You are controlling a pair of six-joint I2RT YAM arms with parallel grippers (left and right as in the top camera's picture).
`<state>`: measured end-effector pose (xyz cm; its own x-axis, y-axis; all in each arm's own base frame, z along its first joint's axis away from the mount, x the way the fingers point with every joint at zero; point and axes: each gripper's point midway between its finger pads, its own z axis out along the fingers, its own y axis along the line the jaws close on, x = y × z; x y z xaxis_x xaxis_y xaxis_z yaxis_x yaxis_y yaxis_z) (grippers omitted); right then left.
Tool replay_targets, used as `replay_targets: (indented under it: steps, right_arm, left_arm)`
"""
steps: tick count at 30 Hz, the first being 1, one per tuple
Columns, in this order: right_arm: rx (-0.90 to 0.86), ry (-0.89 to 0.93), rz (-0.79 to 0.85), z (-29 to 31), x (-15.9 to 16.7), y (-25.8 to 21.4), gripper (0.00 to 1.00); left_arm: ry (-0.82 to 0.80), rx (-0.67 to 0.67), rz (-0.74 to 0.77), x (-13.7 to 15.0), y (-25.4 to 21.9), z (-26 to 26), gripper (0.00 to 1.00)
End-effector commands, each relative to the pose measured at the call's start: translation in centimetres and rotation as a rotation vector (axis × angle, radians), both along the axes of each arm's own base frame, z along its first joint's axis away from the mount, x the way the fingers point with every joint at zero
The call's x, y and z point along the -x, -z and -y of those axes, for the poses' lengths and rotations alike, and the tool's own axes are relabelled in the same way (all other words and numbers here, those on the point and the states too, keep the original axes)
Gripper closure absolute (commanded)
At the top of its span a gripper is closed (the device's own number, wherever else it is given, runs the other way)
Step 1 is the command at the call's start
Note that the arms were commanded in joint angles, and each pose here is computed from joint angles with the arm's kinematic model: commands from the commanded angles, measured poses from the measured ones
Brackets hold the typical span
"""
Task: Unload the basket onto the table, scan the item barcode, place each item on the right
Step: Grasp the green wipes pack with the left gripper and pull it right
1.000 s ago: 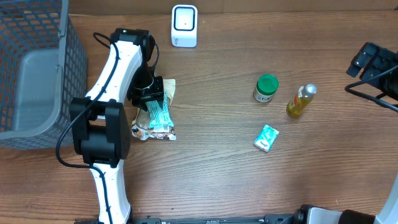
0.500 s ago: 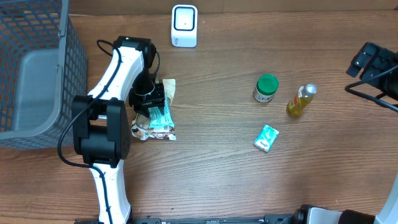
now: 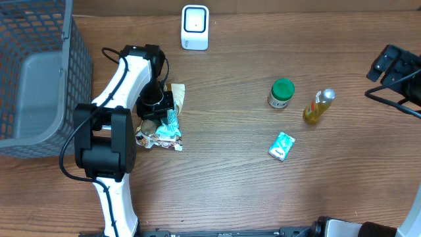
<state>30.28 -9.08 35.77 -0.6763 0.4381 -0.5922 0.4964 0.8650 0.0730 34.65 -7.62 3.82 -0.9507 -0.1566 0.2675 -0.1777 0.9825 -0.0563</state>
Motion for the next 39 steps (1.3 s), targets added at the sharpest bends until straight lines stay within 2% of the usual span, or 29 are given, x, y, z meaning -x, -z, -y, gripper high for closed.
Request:
replay_targets:
  steps: [1,4,6,9,22,24,32,36,39]
  right_arm:
    - [0.005,0.0,0.003,0.1,0.0,-0.1,0.0]
    - [0.005,0.0,0.003,0.1,0.0,-0.1,0.0]
    - [0.005,0.0,0.003,0.1,0.0,-0.1,0.0]
    - [0.005,0.0,0.003,0.1,0.0,-0.1,0.0]
    - [0.005,0.0,0.003,0.1,0.0,-0.1,0.0]
    - [0.005,0.0,0.003,0.1,0.0,-0.1,0.0]
    - [0.005,0.0,0.003,0.1,0.0,-0.1,0.0]
    - [0.006,0.001,0.003,0.1,0.0,-0.1,0.0]
    - [0.005,0.0,0.003,0.1,0.0,-0.1,0.0]
  left_arm:
    - [-0.001,-0.007,0.079,-1.2,-1.7,-0.1,0.96]
    - [0.03,0.025,0.159,-1.9,-3.6,1.1,0.96]
    - [0.098,0.093,0.198,-2.0,-4.6,3.1,0.96]
    - [0.168,0.163,0.192,-1.3,-4.7,5.7,0.96]
    - [0.272,0.165,0.214,1.6,0.1,12.5,0.95]
    - [0.279,0.137,0.222,1.7,0.4,12.5,0.88]
    - [0.27,0.126,0.235,0.8,-1.0,12.2,0.74]
    - [0.266,0.126,0.246,0.4,-1.2,12.0,0.52]
    - [0.267,0.098,0.25,0.3,-1.0,11.5,0.51]
